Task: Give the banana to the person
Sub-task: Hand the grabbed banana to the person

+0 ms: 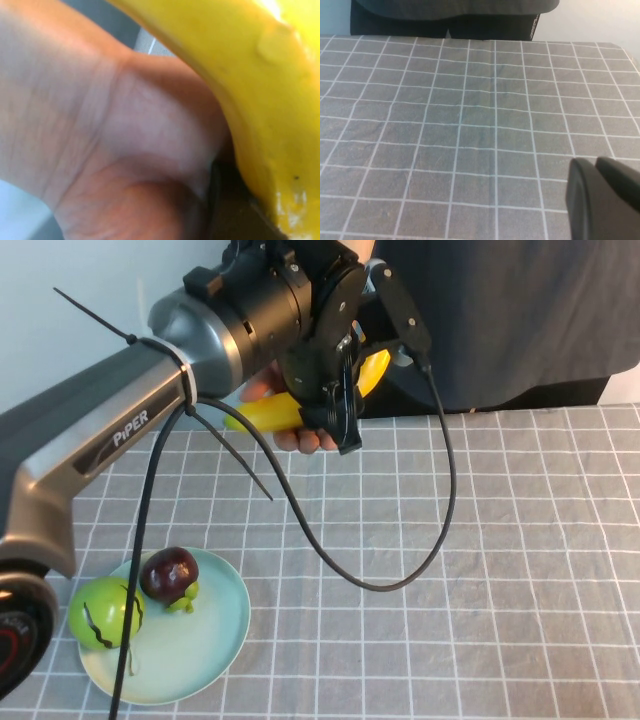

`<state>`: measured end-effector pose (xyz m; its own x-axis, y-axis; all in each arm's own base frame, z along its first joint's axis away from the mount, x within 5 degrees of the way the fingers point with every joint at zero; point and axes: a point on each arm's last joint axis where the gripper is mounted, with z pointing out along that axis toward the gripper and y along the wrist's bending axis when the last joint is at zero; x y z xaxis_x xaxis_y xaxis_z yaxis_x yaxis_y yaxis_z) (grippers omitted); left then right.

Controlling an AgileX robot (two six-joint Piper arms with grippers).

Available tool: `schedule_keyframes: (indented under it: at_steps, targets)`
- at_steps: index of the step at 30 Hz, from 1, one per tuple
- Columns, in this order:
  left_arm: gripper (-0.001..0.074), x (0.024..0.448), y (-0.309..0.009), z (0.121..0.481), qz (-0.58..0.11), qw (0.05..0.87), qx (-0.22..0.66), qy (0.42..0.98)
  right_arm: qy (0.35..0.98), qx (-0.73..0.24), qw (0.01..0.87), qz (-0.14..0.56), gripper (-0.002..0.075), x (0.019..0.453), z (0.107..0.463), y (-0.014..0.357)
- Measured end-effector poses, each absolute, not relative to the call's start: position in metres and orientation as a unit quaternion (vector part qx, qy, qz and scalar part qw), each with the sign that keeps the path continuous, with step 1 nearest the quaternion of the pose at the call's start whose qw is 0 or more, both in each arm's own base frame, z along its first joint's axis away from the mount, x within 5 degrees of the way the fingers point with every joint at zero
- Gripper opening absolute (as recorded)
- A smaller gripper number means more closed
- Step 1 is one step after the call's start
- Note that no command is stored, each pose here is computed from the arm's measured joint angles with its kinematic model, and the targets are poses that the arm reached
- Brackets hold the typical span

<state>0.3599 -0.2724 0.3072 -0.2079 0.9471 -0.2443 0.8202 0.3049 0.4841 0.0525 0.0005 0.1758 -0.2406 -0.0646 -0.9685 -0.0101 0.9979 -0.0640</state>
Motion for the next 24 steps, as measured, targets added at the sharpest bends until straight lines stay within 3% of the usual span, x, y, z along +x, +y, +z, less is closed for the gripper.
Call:
schedule_keyframes:
  at_steps: [3, 8, 11, 16, 24]
  targets:
    - [0.0286, 0.36, -0.273, 0.307, 0.117, 0.256, 0.558, 0.781, 0.787, -0.024, 0.616, -0.022, -0.0006, 0.052, 0.176, 0.0]
    - [0.0521, 0.36, -0.273, 0.307, 0.112, 0.259, 0.542, 0.791, 0.787, -0.024, 0.616, -0.022, -0.0006, 0.052, 0.176, 0.0]
    - [0.0596, 0.36, -0.273, 0.307, 0.112, 0.262, 0.541, 0.792, 0.787, -0.024, 0.616, -0.022, -0.0006, 0.052, 0.176, 0.0]
    - [0.0625, 0.357, -0.271, 0.316, 0.113, 0.273, 0.537, 0.79, 0.787, -0.024, 0.616, -0.022, -0.0006, 0.052, 0.176, 0.0]
    - [0.063, 0.327, -0.262, 0.372, 0.104, 0.331, 0.525, 0.777, 0.787, -0.024, 0.616, -0.022, -0.0006, 0.052, 0.176, 0.0]
